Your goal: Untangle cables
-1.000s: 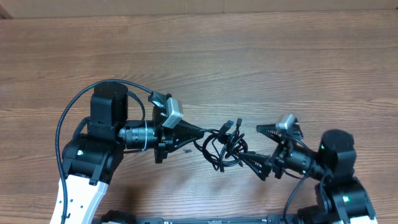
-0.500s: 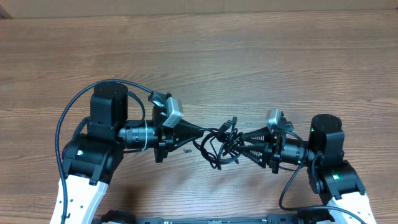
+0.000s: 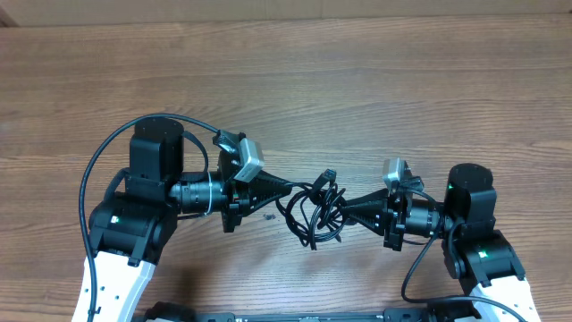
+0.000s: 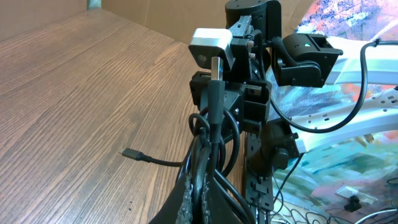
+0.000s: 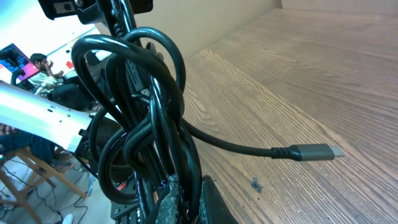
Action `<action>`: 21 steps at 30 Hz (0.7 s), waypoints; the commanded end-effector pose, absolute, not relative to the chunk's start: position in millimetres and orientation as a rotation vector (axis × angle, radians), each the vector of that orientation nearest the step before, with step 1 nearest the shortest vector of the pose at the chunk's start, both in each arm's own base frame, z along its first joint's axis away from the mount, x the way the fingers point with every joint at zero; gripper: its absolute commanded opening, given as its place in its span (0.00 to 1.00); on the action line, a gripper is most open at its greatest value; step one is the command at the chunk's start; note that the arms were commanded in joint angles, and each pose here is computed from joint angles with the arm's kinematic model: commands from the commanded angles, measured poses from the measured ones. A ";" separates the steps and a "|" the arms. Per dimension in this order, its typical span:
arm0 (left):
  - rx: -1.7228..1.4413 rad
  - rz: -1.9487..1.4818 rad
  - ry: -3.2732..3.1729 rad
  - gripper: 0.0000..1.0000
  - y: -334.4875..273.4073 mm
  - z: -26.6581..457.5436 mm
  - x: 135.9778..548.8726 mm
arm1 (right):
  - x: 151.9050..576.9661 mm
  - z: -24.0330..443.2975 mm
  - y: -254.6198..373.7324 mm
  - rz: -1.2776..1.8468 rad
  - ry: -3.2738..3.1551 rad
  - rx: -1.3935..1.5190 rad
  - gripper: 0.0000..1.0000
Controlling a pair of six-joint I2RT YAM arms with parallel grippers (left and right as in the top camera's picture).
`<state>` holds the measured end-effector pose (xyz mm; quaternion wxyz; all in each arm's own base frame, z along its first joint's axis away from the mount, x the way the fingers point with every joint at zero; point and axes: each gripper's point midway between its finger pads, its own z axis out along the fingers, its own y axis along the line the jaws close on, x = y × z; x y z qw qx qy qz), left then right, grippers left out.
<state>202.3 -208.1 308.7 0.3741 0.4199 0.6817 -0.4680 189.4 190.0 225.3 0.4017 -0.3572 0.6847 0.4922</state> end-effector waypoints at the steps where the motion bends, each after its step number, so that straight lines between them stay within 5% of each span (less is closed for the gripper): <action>1: 1.094 -1.139 1.695 0.04 -206.0 322.1 203.9 | 185.4 233.2 191.3 1.266 1.694 -0.928 0.04; 4: 1.060 -1.074 1.752 0.09 -202.1 314.4 213.1 | 185.5 233.1 191.3 1.266 1.694 -0.928 0.04; 8: 0.993 -1.012 1.843 0.72 -195.8 304.4 223.0 | 187.2 234.6 191.2 1.274 1.705 -0.907 0.04; 9: 0.985 -1.006 1.859 0.95 -194.8 302.3 223.7 | 188.1 235.5 191.2 1.275 1.706 -0.899 0.04; 10: 0.982 -1.004 1.867 1.00 -194.4 301.2 223.6 | 188.8 236.9 191.3 1.279 1.706 -0.893 0.04; 21: 1.005 -1.119 1.842 1.00 -200.5 306.7 209.3 | 218.1 237.3 182.9 1.234 1.840 -0.638 0.04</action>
